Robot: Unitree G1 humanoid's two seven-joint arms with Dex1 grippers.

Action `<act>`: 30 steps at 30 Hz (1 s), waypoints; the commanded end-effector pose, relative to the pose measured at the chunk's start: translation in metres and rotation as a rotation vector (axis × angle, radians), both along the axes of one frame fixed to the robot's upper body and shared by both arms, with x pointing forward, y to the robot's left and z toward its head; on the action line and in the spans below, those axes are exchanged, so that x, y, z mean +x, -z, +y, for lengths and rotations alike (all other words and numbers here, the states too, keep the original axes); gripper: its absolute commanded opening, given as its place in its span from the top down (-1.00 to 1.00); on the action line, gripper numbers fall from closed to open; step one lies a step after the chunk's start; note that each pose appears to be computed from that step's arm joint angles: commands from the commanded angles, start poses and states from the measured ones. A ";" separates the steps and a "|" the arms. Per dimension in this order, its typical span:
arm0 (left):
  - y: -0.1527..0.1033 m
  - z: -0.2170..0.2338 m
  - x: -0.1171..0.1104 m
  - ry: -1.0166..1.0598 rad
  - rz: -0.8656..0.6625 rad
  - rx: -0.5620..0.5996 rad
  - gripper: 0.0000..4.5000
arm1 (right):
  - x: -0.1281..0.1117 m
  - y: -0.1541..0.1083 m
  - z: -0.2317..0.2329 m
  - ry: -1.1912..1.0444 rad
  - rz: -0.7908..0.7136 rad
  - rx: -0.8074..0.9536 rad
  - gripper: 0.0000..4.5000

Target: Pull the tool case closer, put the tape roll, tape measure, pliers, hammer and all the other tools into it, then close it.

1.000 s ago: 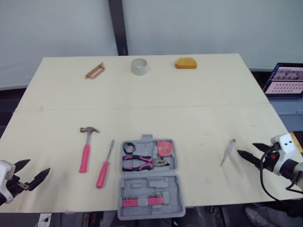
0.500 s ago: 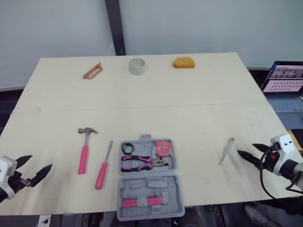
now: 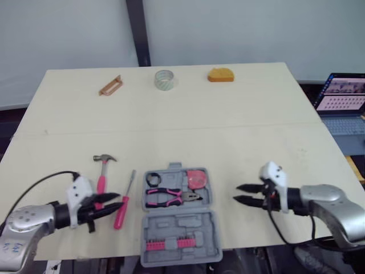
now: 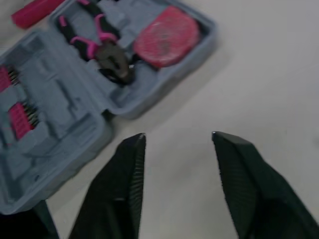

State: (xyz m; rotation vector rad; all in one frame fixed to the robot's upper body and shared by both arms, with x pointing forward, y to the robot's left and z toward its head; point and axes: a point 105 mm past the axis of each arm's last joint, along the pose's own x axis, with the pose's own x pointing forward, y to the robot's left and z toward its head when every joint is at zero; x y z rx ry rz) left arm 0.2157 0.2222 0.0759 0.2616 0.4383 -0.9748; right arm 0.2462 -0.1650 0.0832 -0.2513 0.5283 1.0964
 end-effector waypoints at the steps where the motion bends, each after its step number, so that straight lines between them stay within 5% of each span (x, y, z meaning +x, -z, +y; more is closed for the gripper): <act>1: 0.008 -0.009 -0.005 0.054 0.049 0.033 1.00 | -0.006 0.002 0.013 -0.090 -0.013 -0.046 0.89; 6: 0.023 -0.018 -0.006 0.096 0.084 0.106 1.00 | -0.007 0.012 0.029 -0.141 -0.015 -0.072 0.97; 30: 0.029 -0.053 0.009 0.139 0.058 0.086 1.00 | -0.003 0.031 0.048 -0.167 -0.007 -0.100 0.97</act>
